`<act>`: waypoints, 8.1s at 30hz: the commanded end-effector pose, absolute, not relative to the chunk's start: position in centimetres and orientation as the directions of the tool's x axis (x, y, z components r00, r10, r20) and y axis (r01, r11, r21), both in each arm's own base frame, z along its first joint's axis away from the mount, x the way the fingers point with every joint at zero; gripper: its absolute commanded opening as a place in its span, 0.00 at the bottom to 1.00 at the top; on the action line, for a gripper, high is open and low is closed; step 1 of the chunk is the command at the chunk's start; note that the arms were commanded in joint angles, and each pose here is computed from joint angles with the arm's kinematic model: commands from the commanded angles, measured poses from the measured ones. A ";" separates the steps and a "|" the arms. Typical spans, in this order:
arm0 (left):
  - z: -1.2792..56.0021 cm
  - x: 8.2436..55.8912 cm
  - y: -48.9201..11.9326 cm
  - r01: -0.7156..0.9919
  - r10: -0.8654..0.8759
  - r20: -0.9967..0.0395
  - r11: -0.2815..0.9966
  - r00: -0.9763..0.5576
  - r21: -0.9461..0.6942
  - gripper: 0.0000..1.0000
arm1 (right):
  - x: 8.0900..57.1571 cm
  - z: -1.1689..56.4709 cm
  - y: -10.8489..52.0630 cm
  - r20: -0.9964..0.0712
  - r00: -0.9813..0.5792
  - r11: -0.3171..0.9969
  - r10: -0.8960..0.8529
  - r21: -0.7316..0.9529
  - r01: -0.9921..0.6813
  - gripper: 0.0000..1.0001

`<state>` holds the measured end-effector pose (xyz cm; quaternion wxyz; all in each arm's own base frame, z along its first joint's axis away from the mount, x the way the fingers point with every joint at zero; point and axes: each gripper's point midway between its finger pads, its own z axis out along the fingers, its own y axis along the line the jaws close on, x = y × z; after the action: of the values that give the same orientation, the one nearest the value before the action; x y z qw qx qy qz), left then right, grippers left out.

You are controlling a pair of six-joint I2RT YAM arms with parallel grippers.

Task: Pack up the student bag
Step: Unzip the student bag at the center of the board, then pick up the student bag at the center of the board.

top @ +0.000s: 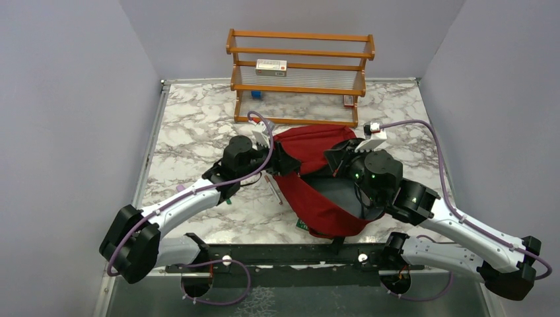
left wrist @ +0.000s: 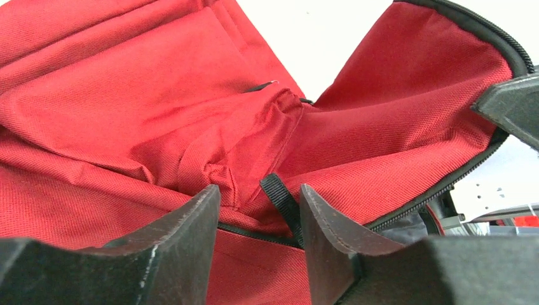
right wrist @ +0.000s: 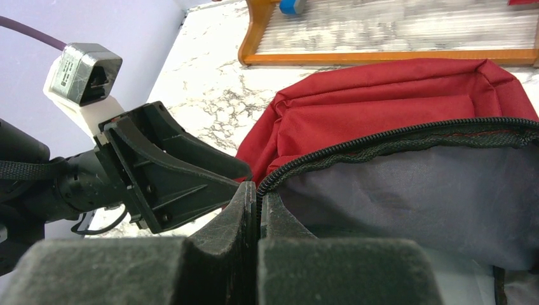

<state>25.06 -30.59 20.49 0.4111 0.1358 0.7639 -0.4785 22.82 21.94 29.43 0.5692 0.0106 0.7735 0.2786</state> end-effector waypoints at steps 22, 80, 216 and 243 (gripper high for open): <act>23.2 25.0 -31.4 0.641 -0.219 -0.766 0.437 -0.605 -0.631 0.00 | 22.8 31.0 21.4 -0.856 -0.316 0.816 0.410 0.499 -0.292 0.01; 27.6 22.9 -31.7 0.939 -0.041 -0.973 0.277 0.225 0.205 0.81 | 29.4 28.3 22.7 -0.804 -0.339 0.852 0.489 0.523 -0.010 0.12; 35.4 34.1 -35.9 0.665 -0.119 -0.992 0.737 -0.043 -0.118 0.00 | 21.2 29.4 9.8 -0.632 -0.290 0.694 0.719 0.629 0.349 0.01; 50.8 34.7 -26.1 0.397 -0.161 -0.968 0.915 0.195 -0.072 0.00 | 25.4 45.5 20.9 -0.978 -0.135 0.863 0.158 0.203 -0.462 0.01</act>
<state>36.19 -31.94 45.48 0.7199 0.1565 0.6392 -0.2207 25.84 16.16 44.05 0.6624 -0.0106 0.7287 0.1738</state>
